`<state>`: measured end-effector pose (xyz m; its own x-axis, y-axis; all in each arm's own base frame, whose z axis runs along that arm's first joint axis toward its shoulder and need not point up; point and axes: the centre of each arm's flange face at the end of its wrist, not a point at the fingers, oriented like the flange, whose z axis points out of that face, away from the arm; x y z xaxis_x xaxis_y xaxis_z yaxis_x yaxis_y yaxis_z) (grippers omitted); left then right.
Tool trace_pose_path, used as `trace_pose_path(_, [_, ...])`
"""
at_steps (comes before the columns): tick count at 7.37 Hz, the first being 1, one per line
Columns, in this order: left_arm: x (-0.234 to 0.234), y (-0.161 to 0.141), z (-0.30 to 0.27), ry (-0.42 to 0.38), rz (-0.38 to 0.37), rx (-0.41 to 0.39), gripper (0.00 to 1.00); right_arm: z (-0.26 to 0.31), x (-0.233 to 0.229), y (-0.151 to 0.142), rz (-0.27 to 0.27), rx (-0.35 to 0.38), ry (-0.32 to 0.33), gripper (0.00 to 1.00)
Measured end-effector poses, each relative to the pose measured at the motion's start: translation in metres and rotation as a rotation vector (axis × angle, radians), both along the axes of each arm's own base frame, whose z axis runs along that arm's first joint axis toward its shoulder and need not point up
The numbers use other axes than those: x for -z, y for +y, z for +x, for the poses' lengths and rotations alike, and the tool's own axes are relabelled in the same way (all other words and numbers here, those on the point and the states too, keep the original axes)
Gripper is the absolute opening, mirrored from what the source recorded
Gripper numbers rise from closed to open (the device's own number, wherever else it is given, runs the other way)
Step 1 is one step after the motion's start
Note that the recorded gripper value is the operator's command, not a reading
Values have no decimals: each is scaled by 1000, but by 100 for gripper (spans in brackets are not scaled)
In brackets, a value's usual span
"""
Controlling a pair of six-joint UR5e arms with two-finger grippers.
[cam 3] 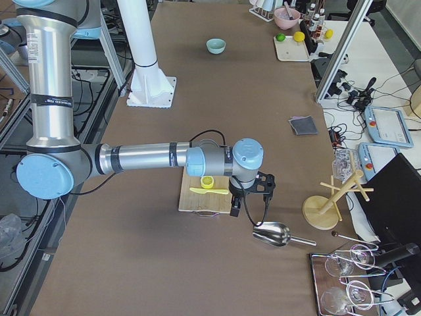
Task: Place spoon in bowl
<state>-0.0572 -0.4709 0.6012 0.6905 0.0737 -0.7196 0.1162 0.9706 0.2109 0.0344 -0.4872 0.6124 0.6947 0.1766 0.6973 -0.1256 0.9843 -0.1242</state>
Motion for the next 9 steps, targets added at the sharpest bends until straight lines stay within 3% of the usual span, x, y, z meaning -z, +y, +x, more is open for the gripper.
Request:
trace_pose_path(6, [18, -4, 3, 3, 42, -2, 98, 0, 5, -2, 7, -4, -1, 100])
trace_pose_path(7, [28, -5, 8, 5, 82, -12, 98, -1, 13, -4, 25, -3, -2, 100])
trace_pose_path(9, [42, -4, 44, 32, 212, -84, 98, -21, 58, -18, 115, 36, -12, 100])
